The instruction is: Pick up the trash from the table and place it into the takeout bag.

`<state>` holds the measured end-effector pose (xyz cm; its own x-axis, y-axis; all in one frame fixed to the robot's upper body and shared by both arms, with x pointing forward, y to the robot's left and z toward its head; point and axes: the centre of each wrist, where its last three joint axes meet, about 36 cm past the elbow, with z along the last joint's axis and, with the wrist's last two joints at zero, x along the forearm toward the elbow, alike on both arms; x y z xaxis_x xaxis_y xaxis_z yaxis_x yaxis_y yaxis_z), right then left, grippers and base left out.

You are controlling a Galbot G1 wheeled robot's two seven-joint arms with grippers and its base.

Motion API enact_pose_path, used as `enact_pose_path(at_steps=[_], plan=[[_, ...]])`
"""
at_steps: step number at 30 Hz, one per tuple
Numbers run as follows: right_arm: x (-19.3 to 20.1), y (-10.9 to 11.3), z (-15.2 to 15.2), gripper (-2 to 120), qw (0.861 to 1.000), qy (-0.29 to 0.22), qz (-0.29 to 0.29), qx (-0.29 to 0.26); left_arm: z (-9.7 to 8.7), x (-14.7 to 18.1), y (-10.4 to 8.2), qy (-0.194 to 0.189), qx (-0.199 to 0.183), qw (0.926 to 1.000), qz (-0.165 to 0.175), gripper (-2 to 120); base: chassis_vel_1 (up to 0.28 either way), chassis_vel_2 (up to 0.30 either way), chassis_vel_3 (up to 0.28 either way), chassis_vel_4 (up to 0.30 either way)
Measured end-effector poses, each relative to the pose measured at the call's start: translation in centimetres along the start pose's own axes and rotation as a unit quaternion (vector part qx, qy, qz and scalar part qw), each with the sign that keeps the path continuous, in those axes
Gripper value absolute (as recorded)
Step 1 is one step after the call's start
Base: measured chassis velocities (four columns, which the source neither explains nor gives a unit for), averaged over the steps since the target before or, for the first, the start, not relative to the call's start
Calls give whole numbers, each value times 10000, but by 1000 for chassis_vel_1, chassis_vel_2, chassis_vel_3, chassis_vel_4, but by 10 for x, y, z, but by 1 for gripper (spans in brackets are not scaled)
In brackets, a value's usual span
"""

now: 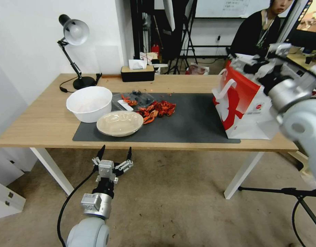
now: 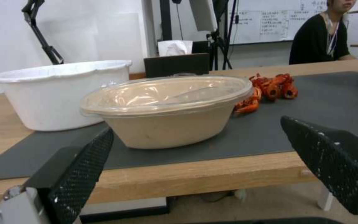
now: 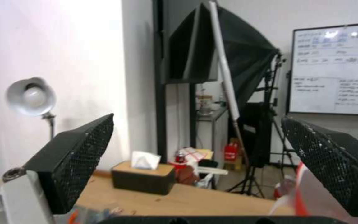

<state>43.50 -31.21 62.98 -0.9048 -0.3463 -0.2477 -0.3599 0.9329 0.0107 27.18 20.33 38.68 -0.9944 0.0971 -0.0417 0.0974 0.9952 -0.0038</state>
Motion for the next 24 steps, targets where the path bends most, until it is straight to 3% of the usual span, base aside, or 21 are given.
enact_pose_path(at_steps=[7, 12, 24], plan=[[19, 28, 31, 100, 9991, -81, -109, 400, 0, 5, 3, -16, -2, 9999, -128, 100, 0, 0, 0, 0], [38, 36, 48, 100, 9981, -190, -15, 588, 0, 6, 3, -20, 2, 9999, -142, 100, 0, 0, 0, 0], [123, 73, 115, 100, 9962, -252, 555, 630, 2, 5, 5, -3, -26, 9999, -109, 100, 0, 0, 0, 0]])
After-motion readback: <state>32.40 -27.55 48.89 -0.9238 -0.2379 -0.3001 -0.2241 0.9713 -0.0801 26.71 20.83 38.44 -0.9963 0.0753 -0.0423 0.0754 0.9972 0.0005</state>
